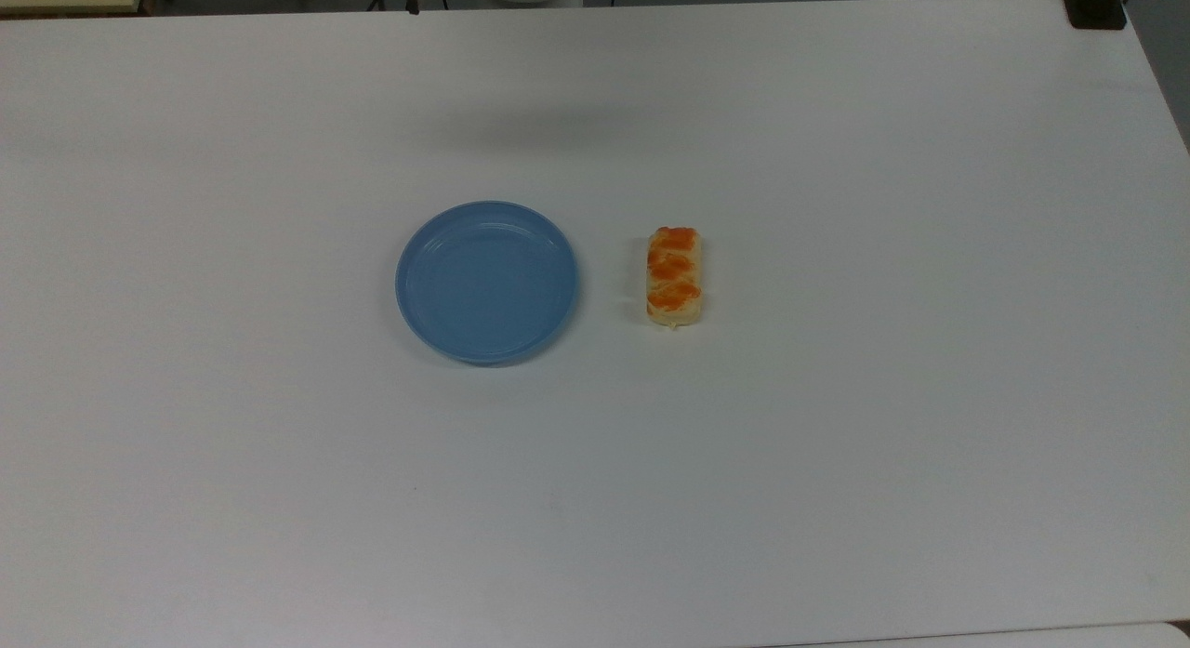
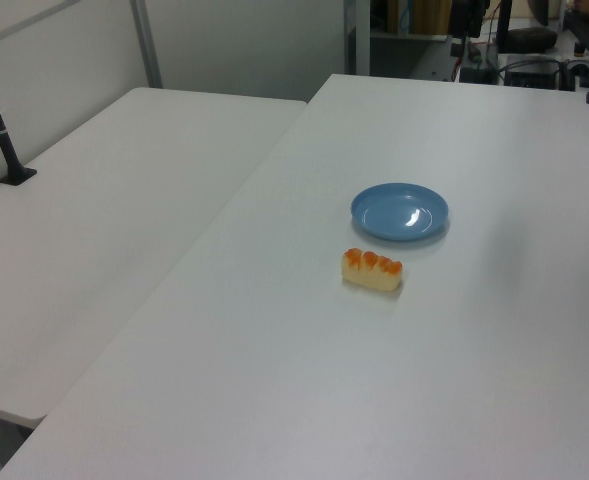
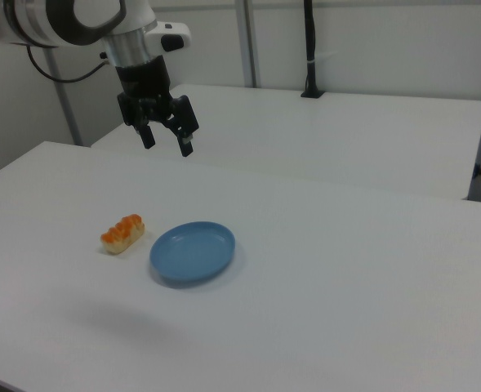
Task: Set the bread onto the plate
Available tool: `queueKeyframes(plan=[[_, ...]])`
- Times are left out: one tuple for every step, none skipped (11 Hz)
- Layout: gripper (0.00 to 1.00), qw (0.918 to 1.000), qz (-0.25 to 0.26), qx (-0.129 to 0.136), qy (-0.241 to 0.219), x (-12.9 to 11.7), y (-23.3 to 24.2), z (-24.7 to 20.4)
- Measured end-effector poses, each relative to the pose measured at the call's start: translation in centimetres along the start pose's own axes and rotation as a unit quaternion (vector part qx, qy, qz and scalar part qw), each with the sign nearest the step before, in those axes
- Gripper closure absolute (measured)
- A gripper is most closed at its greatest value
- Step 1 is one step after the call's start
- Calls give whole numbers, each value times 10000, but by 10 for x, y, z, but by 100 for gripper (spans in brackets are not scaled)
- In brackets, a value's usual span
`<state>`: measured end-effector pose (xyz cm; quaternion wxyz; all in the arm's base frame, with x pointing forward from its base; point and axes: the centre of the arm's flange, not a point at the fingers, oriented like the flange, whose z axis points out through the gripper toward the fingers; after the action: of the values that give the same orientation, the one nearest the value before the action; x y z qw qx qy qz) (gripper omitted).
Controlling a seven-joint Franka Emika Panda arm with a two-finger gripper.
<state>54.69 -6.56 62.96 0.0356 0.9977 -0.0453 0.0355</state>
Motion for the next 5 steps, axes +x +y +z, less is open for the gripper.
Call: queueKeyframes(plan=[[0,10000,1,0,0,0,0,0],[0,10000,3,0,0,0,0,0],[0,10000,12,0,-1,0,1,0],[0,10000,23,-1,-2,0,3,0],[0,10000,31,-1,-2,0,4,0]])
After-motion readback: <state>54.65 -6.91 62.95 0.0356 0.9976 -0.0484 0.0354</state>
